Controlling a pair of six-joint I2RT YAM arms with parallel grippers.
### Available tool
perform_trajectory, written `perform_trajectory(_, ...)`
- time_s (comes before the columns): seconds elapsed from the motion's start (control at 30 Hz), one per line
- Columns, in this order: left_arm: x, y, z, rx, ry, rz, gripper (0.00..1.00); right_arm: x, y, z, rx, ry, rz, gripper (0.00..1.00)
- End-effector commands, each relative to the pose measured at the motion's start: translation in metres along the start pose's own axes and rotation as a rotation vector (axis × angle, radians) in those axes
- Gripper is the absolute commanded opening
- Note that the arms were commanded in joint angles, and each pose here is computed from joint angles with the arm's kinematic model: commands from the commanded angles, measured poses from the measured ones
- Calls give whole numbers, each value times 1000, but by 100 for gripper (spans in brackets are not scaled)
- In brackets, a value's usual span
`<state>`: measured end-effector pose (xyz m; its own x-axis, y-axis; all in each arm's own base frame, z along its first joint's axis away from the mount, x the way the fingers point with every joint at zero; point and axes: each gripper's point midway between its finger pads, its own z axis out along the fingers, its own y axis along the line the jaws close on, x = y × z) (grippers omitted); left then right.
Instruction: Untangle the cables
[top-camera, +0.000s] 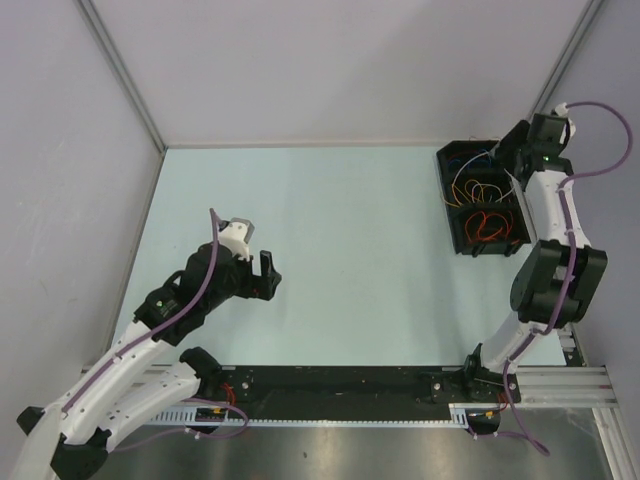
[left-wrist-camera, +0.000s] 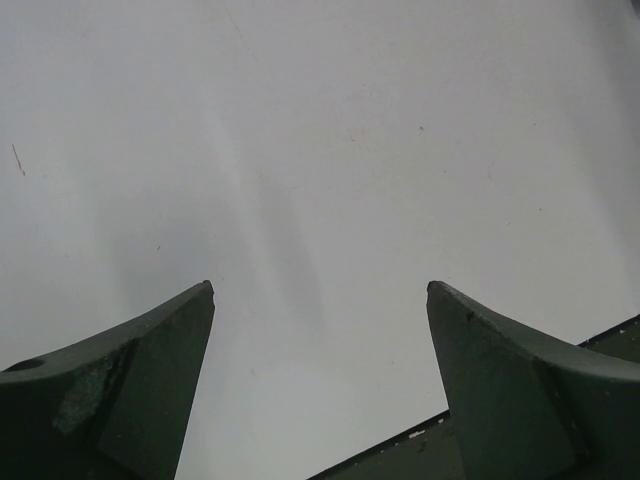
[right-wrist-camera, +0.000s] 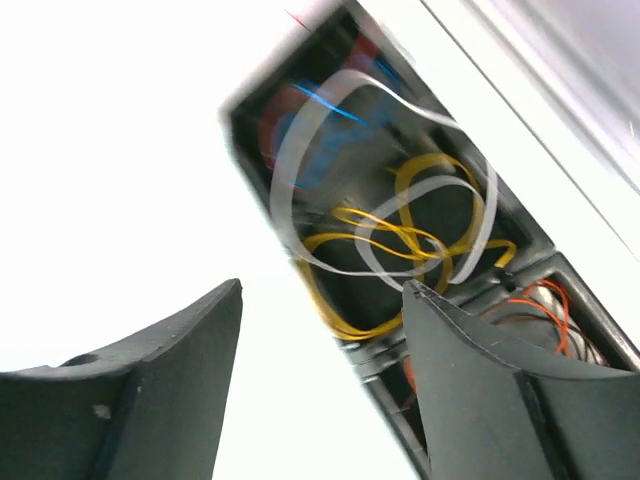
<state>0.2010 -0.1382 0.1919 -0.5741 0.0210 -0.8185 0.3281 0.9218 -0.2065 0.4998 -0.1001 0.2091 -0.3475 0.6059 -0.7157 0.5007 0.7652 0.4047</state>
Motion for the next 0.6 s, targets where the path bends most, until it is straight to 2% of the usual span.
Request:
perform_trajectory(0.0, -10, -2, -3, 10, -47, -17, 92, -48, 52, -84, -163, -126, -44, 71)
perform_trajectory(0.07, -10, -3, -4, 17, -47, -18, 92, -55, 70, -121, -246, -179, -58, 73)
perform_trajectory(0.17, -12, -5, -6, 31, -59, -18, 92, -36, 84, -146, -318, -180, -68, 77)
perform_trajectory(0.27, -12, -6, -7, 37, -60, -16, 92, -9, 94, -172, -389, -169, -99, 78)
perform_trajectory(0.3, -13, -6, -7, 40, -63, -17, 92, 4, 107, -192, -453, -171, -129, 77)
perform_trajectory(0.37, -14, -6, -10, 44, -75, -19, 92, 43, 117, -198, -550, -136, -191, 79)
perform_trajectory(0.4, -14, -8, -11, 52, -79, -19, 92, 49, 139, -228, -670, -190, -224, 82)
perform_trajectory(0.43, -15, -8, -12, 54, -84, -20, 92, 78, 131, -219, -670, -151, -251, 84)
perform_trajectory(0.47, -17, -8, -14, 59, -94, -22, 92, 88, 133, -224, -690, -158, -265, 86)
perform_trajectory(0.5, -17, -9, -14, 66, -95, -21, 92, 95, 143, -235, -757, -175, -276, 100)
perform_trajectory(0.57, -18, -10, -17, 76, -105, -22, 92, 116, 136, -228, -770, -145, -274, 100)
